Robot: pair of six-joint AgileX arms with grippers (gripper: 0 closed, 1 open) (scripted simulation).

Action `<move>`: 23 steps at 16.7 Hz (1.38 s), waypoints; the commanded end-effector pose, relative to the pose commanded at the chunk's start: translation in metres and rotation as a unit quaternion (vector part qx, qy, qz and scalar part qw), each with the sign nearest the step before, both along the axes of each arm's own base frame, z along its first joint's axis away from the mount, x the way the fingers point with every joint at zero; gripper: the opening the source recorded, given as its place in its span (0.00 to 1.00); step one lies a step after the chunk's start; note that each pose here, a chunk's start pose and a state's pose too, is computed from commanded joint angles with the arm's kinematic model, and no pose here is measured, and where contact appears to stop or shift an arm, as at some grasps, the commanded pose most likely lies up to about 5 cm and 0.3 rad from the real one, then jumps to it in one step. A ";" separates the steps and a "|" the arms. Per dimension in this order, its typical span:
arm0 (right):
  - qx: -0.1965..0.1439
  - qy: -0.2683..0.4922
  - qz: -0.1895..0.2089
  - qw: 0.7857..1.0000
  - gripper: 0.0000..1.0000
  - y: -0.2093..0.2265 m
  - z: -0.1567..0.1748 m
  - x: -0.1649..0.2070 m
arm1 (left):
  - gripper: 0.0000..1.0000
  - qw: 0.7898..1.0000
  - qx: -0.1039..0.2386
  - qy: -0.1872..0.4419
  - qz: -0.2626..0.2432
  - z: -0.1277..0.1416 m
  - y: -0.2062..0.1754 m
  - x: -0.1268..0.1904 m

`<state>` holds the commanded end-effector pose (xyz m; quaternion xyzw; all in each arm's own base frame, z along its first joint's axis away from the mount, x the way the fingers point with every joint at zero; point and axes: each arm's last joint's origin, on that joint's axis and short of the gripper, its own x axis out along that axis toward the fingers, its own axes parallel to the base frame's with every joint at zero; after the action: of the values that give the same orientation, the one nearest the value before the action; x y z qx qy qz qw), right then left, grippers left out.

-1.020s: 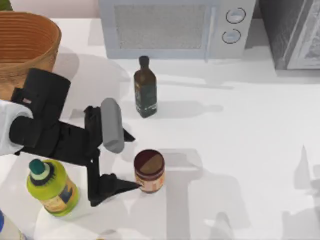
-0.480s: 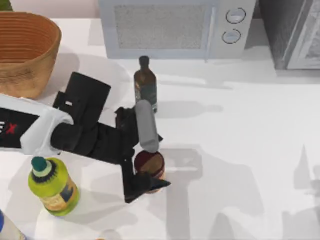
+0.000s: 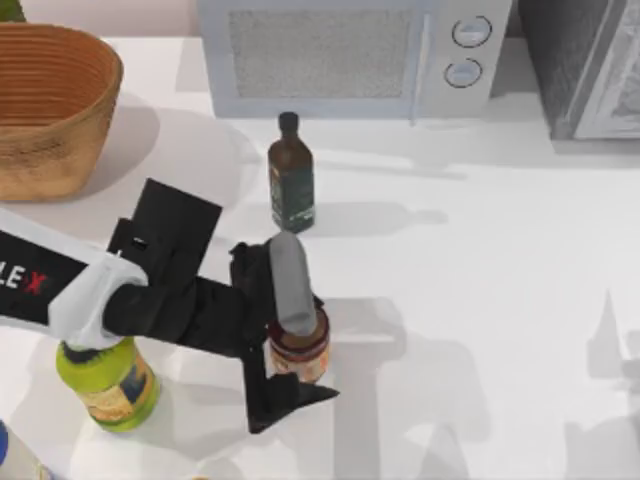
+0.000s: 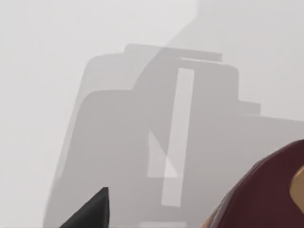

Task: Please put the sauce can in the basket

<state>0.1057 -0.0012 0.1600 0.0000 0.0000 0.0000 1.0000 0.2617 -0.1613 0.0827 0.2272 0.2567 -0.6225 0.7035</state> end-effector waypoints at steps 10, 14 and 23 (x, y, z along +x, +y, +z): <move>0.000 0.000 0.000 1.000 1.00 0.000 0.000 0.000 | 0.32 1.000 0.000 0.000 0.000 0.000 0.000 0.000; 0.000 0.000 0.000 1.000 1.00 0.000 0.000 0.000 | 0.02 1.000 0.000 0.000 0.000 0.000 0.000 0.000; 0.000 0.000 0.000 1.000 1.00 0.000 0.000 0.000 | 0.00 1.000 -0.001 -0.001 0.000 0.001 0.000 0.000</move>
<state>0.1057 -0.0012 0.1600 0.0000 0.0000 0.0000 1.0000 0.2621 -0.1612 0.0834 0.2277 0.2553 -0.6224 0.7040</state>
